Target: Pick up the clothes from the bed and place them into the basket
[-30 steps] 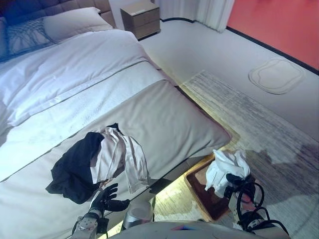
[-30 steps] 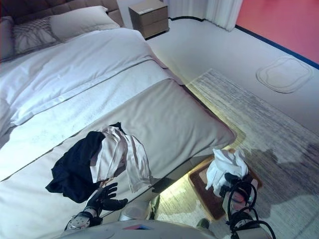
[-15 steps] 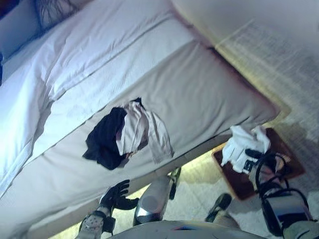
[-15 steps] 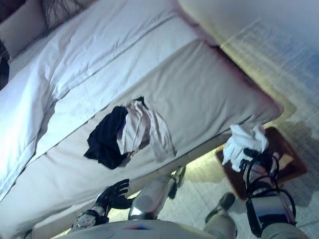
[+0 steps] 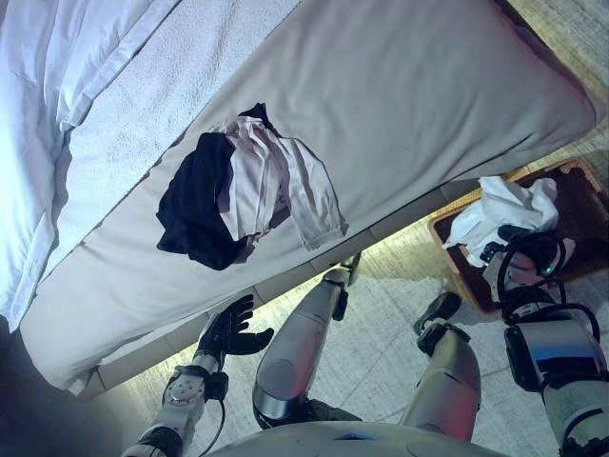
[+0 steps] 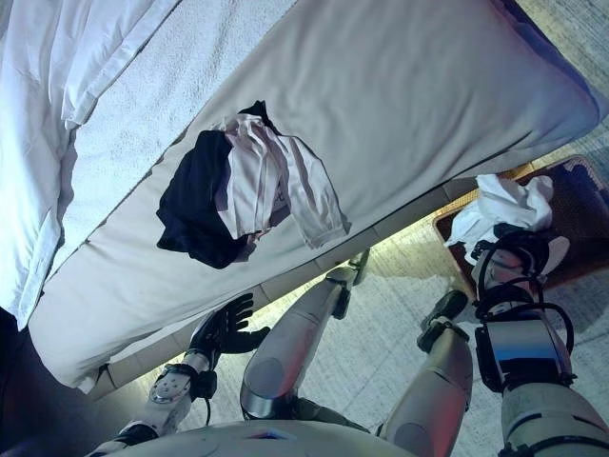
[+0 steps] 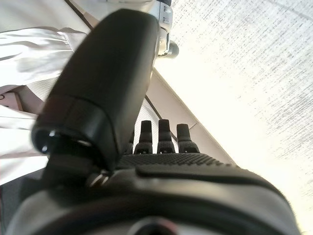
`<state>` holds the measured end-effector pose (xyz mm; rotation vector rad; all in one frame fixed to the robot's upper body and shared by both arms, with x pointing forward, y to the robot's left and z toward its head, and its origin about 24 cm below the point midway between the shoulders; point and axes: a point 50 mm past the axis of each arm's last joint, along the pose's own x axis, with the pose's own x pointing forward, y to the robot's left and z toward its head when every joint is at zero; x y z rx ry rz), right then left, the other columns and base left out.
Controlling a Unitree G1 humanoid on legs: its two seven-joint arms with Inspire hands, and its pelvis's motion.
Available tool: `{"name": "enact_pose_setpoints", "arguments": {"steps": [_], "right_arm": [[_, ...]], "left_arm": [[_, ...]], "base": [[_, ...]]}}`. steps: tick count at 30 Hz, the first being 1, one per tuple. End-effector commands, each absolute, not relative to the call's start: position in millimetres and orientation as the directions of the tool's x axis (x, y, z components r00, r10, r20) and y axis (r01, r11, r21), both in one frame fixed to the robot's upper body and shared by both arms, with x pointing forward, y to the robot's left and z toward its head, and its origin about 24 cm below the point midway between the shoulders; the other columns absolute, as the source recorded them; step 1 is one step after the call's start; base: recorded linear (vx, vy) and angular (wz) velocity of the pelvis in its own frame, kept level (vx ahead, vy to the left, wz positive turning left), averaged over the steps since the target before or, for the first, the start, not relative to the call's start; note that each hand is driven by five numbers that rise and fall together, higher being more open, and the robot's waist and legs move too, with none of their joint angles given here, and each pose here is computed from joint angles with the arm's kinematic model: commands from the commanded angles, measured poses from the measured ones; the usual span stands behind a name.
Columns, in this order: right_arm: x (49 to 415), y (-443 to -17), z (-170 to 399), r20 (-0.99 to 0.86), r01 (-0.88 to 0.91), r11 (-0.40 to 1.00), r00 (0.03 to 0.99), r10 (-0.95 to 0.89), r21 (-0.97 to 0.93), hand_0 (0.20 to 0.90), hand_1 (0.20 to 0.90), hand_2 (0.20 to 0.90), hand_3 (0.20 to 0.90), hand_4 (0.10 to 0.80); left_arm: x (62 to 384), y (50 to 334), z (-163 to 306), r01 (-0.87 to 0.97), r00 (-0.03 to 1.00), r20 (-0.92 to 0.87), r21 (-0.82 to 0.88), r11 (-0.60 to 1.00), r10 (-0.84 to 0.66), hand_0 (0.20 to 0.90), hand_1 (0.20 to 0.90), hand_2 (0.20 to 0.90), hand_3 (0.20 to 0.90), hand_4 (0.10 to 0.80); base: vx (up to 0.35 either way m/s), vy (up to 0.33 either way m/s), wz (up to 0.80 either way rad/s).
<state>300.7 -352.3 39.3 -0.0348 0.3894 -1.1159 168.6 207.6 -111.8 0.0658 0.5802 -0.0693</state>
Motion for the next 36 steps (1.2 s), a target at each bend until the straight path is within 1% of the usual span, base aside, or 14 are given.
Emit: {"name": "enact_pose_setpoints", "arguments": {"steps": [1, 4, 9, 10, 11, 12, 15, 19, 25, 27, 29, 32, 34, 36], "right_arm": [[273.2, -409.8, 82.2, -0.157, 0.969, 0.167, 0.139, -0.978, -0.183, 0.3, 0.3, 0.3, 0.2, 0.1], [264.2, -425.4, 94.1, -0.174, 0.986, 0.107, 0.084, -0.981, -0.128, 0.3, 0.3, 0.3, 0.2, 0.1], [260.3, -435.8, 106.0, -0.173, 0.989, 0.097, 0.077, -0.982, -0.109, 0.3, 0.3, 0.3, 0.2, 0.1], [260.4, -437.2, 107.9, -0.175, 0.989, 0.106, 0.087, -0.981, -0.105, 0.345, 0.345, 0.345, 0.252, 0.152], [261.0, -439.6, 112.5, -0.166, 0.989, 0.124, 0.108, -0.98, -0.086, 0.853, 0.853, 0.853, 0.845, 0.745], [261.3, -441.1, 116.2, -0.148, 0.988, 0.131, 0.118, -0.982, -0.082, 0.9, 0.9, 0.9, 0.9, 0.8], [264.7, -441.1, 123.2, -0.113, 0.986, 0.15, 0.141, -0.983, -0.071, 0.9, 0.9, 0.9, 0.9, 0.8], [270.9, -437.8, 123.9, -0.117, 0.975, 0.209, 0.2, -0.973, -0.074, 0.9, 0.9, 0.9, 0.9, 0.8], [268.9, -433.7, 104.8, -0.143, 0.951, 0.289, 0.273, -0.951, -0.109, 0.9, 0.9, 0.9, 0.9, 0.8], [270.7, -428.9, 96.9, -0.145, 0.934, 0.332, 0.313, -0.938, -0.13, 0.9, 0.9, 0.9, 0.9, 0.8], [275.3, -418.8, 84.2, -0.159, 0.901, 0.414, 0.393, -0.906, -0.127, 0.9, 0.9, 0.9, 0.9, 0.8], [276.9, -402.4, 60.7, -0.185, 0.86, 0.493, 0.467, -0.865, -0.134, 0.9, 0.9, 0.9, 0.9, 0.8], [278.5, -379.9, 37.0, -0.181, 0.786, 0.603, 0.578, -0.795, -0.139, 0.9, 0.9, 0.9, 0.9, 0.8], [284.2, -362.2, 27.6, -0.173, 0.706, 0.7, 0.68, -0.713, -0.112, 0.9, 0.9, 0.9, 0.9, 0.8]], "left_arm": [[167.2, 219.4, -104.3, 0.046, 0.864, -0.504, 0.058, 0.997, -0.011, 0.9, 0.9, 0.9, 0.9, 0.8], [175.3, 215.0, -99.1, 0.054, 0.878, -0.478, 0.05, 0.997, -0.024, 0.9, 0.9, 0.9, 0.9, 0.8], [180.5, 216.0, -94.8, 0.038, 0.885, -0.465, 0.044, 0.998, -0.014, 0.9, 0.9, 0.9, 0.9, 0.8], [182.1, 216.5, -93.5, 0.032, 0.889, -0.457, 0.037, 0.999, -0.012, 0.9, 0.9, 0.9, 0.9, 0.8], [184.7, 217.0, -91.0, 0.031, 0.895, -0.447, 0.032, 0.999, -0.013, 0.9, 0.9, 0.9, 0.9, 0.8], [186.1, 216.8, -89.8, 0.031, 0.897, -0.441, 0.031, 0.999, -0.014, 0.9, 0.9, 0.9, 0.9, 0.8], [187.5, 218.5, -88.6, 0.024, 0.898, -0.439, 0.033, 0.999, -0.007, 0.9, 0.9, 0.9, 0.9, 0.8], [188.4, 220.6, -88.2, 0.039, 0.896, -0.443, 0.029, 0.999, -0.022, 0.9, 0.9, 0.9, 0.9, 0.8], [190.7, 222.3, -85.8, 0.051, 0.902, -0.43, 0.016, 0.999, -0.039, 0.9, 0.9, 0.9, 0.9, 0.8], [189.7, 223.4, -86.4, 0.055, 0.899, -0.435, 0.022, 0.998, -0.04, 0.9, 0.9, 0.9, 0.9, 0.8], [189.6, 225.9, -86.1, 0.051, 0.898, -0.44, 0.031, 0.998, -0.033, 0.9, 0.9, 0.9, 0.9, 0.8], [188.0, 229.6, -87.7, 0.039, 0.891, -0.454, 0.037, 0.999, -0.018, 0.9, 0.9, 0.9, 0.9, 0.8], [185.7, 233.8, -89.7, 0.036, 0.88, -0.475, 0.051, 0.998, -0.007, 0.9, 0.9, 0.9, 0.9, 0.8], [182.3, 235.9, -92.3, 0.025, 0.871, -0.491, 0.056, 0.998, 0.005, 0.9, 0.9, 0.9, 0.9, 0.8]], "base": [[-0.114, -0.019, -0.04], [-0.085, -0.032, -0.02], [-0.033, -0.019, -0.06], [-0.027, -0.007, -0.04], [-0.034, -0.008, 0.0], [-0.03, -0.001, 0.0], [-0.005, -0.009, -0.03], [-0.002, -0.005, -0.01], [-0.002, -0.011, 0.01], [-0.001, -0.038, 0.07], [0.007, -0.04, 0.09], [0.052, -0.046, 0.1], [0.092, -0.089, 0.15], [0.102, -0.062, 0.18]]}}
